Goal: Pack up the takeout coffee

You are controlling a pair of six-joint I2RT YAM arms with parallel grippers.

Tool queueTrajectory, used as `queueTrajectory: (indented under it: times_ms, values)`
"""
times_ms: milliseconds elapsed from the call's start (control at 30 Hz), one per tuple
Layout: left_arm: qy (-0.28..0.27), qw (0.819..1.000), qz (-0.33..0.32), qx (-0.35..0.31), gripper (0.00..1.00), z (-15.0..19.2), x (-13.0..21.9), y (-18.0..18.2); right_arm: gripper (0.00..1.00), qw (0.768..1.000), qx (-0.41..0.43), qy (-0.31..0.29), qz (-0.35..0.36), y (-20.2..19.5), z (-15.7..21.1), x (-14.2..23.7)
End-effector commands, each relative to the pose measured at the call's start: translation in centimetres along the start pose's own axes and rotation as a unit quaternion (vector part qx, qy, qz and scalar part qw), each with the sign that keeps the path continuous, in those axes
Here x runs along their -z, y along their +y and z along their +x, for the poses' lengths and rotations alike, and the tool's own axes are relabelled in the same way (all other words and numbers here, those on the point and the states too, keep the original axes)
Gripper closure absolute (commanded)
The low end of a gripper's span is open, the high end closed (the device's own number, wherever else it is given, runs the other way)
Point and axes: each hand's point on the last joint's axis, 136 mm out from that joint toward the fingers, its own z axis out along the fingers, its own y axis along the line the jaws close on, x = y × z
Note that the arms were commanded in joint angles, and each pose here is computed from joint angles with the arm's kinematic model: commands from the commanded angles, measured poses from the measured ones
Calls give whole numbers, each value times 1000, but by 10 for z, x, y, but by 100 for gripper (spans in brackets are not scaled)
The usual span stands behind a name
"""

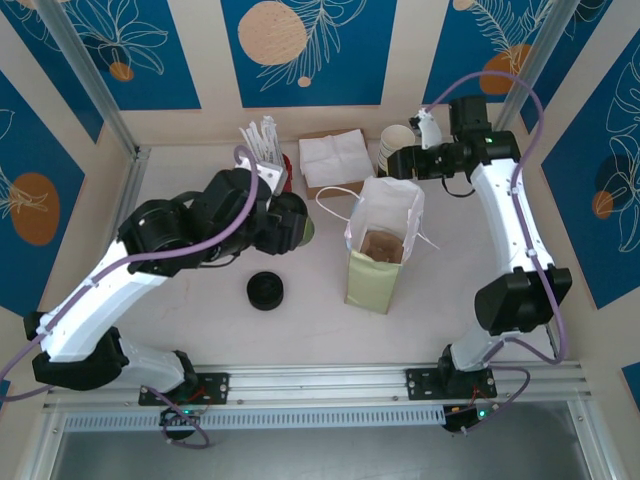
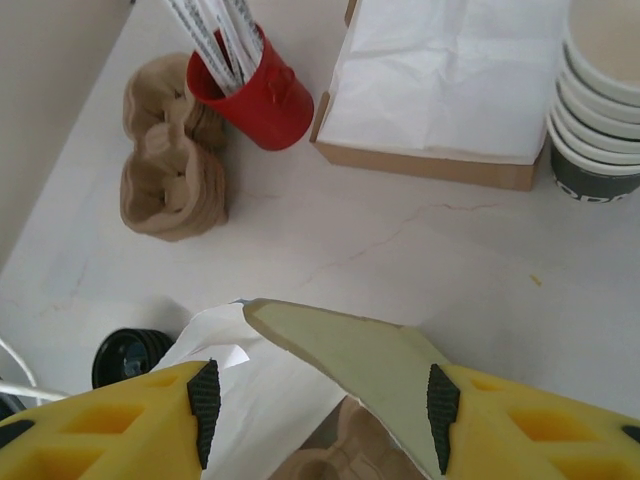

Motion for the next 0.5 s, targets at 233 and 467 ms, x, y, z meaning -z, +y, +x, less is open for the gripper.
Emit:
queueTrajectory:
  times_ms: [233, 467]
  values:
    - [6, 997, 69, -28, 25, -18, -3, -38, 41, 994, 81, 72, 11, 4, 19, -17]
    - [-3, 993, 112, -25, 25, -35, -6, -62, 43, 991, 91, 93, 28, -5, 26, -24]
